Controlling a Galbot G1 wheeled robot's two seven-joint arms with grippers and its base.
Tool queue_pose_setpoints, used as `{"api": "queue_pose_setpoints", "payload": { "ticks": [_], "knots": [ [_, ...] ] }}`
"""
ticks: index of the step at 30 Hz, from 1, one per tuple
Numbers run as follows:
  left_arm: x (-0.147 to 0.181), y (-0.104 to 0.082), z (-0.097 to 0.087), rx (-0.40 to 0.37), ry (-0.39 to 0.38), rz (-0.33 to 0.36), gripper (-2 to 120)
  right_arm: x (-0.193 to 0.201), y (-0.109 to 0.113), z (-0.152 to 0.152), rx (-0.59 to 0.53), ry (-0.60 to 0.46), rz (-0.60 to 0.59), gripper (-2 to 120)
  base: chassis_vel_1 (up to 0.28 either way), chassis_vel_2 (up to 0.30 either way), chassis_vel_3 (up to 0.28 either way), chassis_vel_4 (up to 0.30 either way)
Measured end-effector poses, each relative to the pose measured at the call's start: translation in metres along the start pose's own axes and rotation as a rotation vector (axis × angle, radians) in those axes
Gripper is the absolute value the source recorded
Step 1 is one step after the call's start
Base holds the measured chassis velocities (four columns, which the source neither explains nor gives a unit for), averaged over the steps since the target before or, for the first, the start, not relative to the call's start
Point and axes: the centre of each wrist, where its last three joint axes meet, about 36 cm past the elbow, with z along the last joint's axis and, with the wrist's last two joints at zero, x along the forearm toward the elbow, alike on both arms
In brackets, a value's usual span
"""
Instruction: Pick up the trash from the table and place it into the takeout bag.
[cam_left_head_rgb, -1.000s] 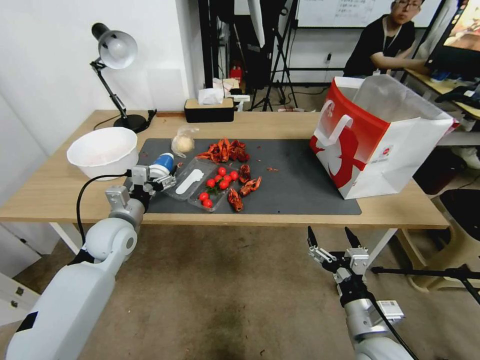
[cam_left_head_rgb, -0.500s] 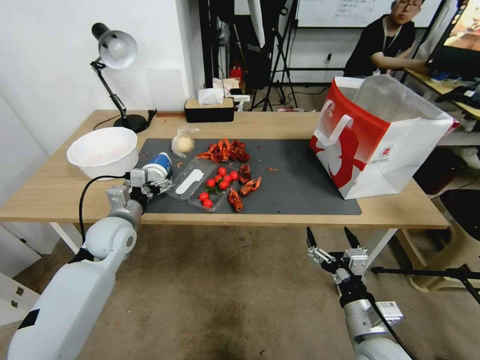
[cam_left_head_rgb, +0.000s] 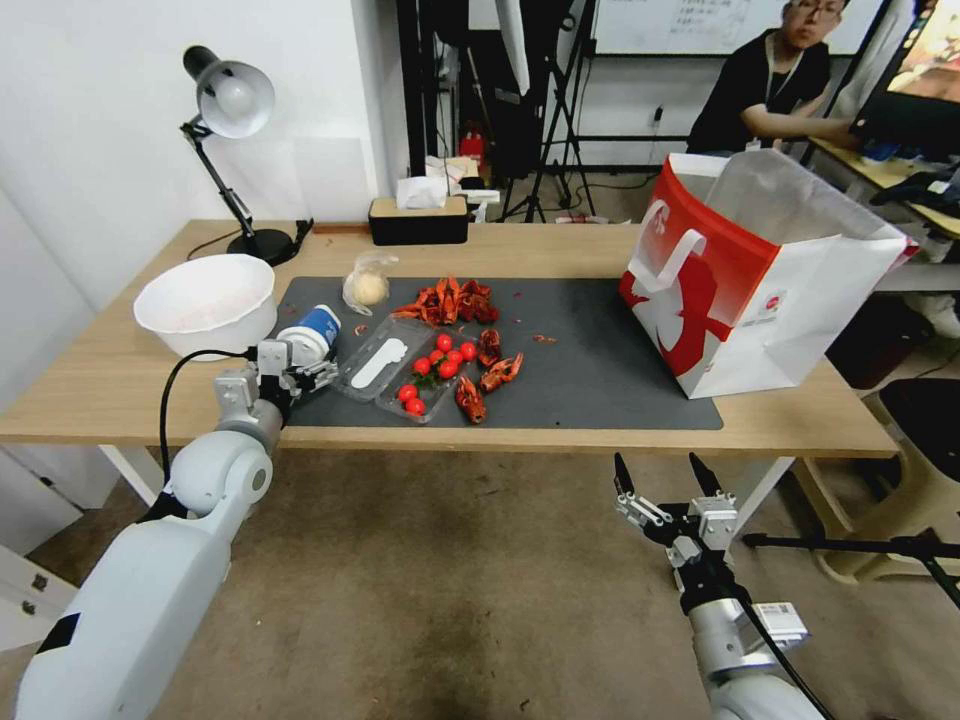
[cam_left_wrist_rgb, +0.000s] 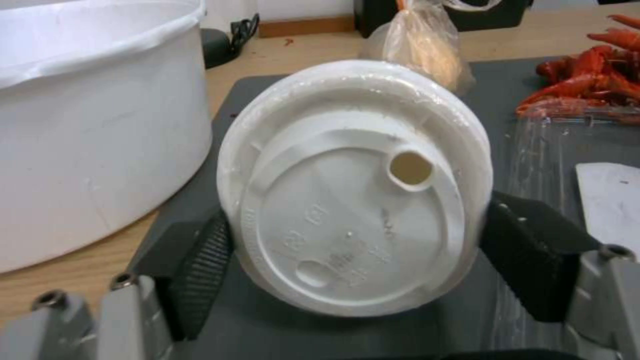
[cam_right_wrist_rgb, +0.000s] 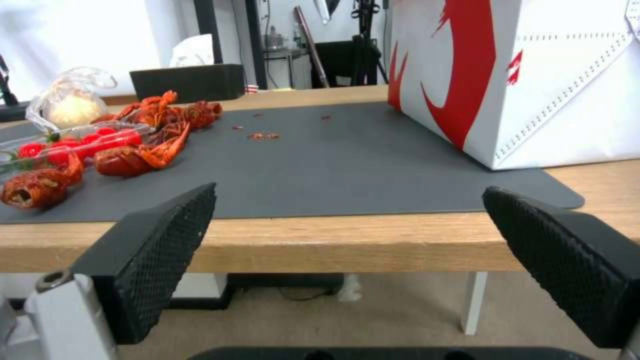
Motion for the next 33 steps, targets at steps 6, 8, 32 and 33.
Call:
{"api": "queue_pose_setpoints", "payload": {
  "ticks": [6, 8, 32, 33],
  "knots": [
    [0.005, 0.003, -0.005, 0.036, -0.059, 0.030, 67, -0.001, 0.001, 0.001, -0.003, 0.001, 0.002, 100, 0.000, 0.000, 0.000, 0.000],
    [0.009, 0.001, -0.008, 0.046, -0.120, 0.058, 66, -0.001, 0.001, 0.002, -0.005, 0.000, 0.002, 100, 0.000, 0.000, 0.000, 0.000],
    [-0.006, -0.031, -0.090, -0.084, -0.566, 0.557, 66, -0.001, 0.008, -0.005, -0.005, -0.016, -0.012, 100, 0.000, 0.000, 0.000, 0.000],
    [-0.013, -0.039, -0.096, -0.090, -0.571, 0.577, 66, 0.000, 0.008, -0.006, -0.005, -0.018, -0.010, 100, 0.000, 0.000, 0.000, 0.000]
  ]
}}
